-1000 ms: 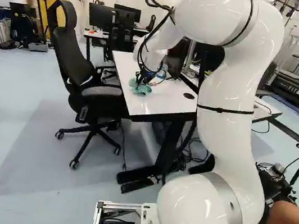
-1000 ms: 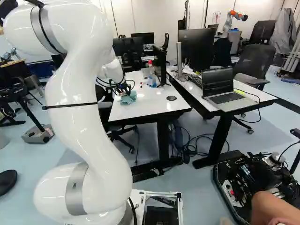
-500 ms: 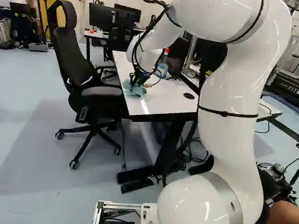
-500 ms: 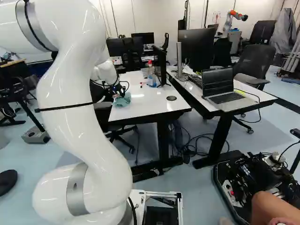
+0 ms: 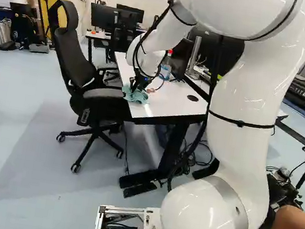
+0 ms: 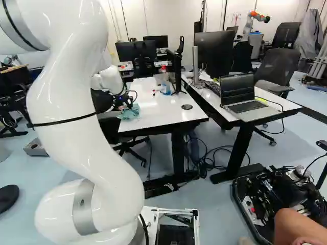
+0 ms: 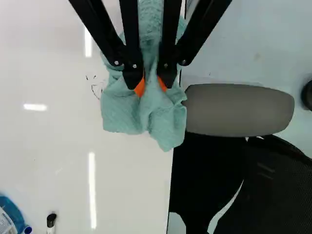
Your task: Clean the table with the green towel
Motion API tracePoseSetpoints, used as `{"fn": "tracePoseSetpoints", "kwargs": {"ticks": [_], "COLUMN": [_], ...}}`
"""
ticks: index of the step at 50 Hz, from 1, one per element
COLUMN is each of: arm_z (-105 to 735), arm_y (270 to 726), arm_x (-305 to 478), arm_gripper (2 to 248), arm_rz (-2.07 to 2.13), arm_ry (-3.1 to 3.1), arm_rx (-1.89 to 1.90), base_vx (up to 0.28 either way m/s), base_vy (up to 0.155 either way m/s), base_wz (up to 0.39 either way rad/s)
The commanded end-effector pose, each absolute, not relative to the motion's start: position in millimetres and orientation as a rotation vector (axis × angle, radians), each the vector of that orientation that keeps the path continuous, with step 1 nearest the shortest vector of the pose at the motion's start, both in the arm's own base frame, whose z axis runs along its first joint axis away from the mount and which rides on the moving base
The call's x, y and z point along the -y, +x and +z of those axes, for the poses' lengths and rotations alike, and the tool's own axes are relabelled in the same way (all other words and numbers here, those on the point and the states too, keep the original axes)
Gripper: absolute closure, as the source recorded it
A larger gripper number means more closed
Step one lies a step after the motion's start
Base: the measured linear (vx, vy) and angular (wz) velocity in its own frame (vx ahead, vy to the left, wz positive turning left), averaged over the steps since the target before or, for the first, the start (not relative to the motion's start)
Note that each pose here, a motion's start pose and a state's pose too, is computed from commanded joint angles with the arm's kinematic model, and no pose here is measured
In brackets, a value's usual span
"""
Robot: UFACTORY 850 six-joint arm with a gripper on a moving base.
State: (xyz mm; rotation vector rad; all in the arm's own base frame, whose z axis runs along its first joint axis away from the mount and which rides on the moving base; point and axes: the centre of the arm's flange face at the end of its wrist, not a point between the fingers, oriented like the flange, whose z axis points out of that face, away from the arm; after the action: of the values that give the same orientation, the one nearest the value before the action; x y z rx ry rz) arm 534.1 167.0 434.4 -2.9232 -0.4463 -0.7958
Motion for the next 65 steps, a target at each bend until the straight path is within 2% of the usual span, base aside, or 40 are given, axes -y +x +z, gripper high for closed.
{"fn": "tracePoseSetpoints", "kwargs": {"ticks": [37, 65], "arm_z": [435.7, 435.6], "arm_y": [494.5, 503.9], "arm_x": [-113.2, -65.4], "arm_gripper": [204, 204], "arm_rz": [-0.770, -0.779], "arm_ry": [-2.969, -3.004], "arm_rx": [0.335, 0.194], "base_vx": [0.000, 0.000], "base_vy": [0.000, 0.000], "base_wz": [0.000, 0.000]}}
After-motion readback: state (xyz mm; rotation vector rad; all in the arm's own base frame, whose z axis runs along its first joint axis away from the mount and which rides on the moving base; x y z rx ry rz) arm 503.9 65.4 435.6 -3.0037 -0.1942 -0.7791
